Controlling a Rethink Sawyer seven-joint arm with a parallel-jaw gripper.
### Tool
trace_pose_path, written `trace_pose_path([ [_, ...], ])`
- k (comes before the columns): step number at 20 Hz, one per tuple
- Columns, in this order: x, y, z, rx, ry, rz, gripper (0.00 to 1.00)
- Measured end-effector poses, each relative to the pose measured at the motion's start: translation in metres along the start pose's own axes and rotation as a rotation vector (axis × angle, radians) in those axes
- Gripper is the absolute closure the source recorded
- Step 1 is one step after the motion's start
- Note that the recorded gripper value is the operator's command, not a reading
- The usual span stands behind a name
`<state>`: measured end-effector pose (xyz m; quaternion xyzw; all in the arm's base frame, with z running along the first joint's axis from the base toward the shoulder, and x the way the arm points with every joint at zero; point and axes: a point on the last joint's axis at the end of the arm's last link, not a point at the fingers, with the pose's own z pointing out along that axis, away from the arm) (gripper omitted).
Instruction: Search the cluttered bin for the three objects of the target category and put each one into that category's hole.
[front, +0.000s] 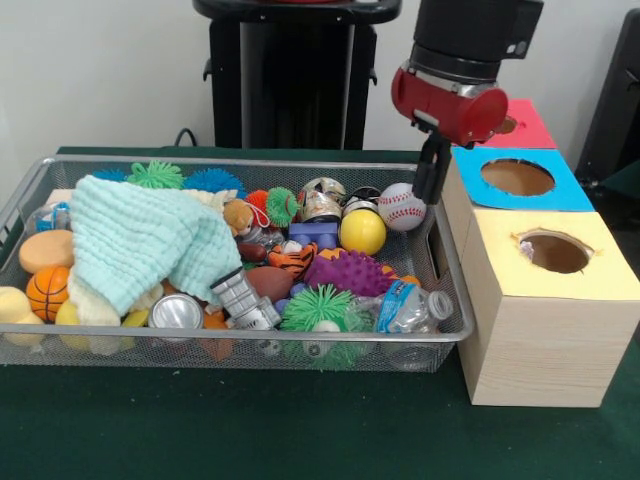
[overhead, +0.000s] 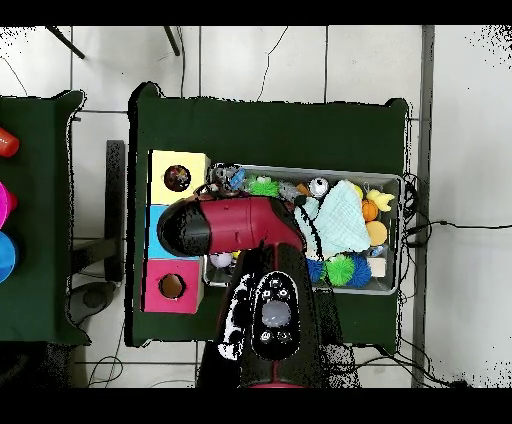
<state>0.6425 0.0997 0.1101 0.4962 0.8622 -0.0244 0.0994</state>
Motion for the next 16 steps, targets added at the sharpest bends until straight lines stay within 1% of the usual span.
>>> trace_pose_path([
  [1,0.000,-0.005,0.004,0.009,0.004,-0.002,1.00],
  [5,0.000,-0.012,0.010,0.021,0.007,-0.016,1.00],
  [11,0.006,-0.010,0.013,0.014,0.021,-0.033,1.00],
  [16,0.014,-0.006,0.016,0.007,0.043,-0.043,1.00],
])
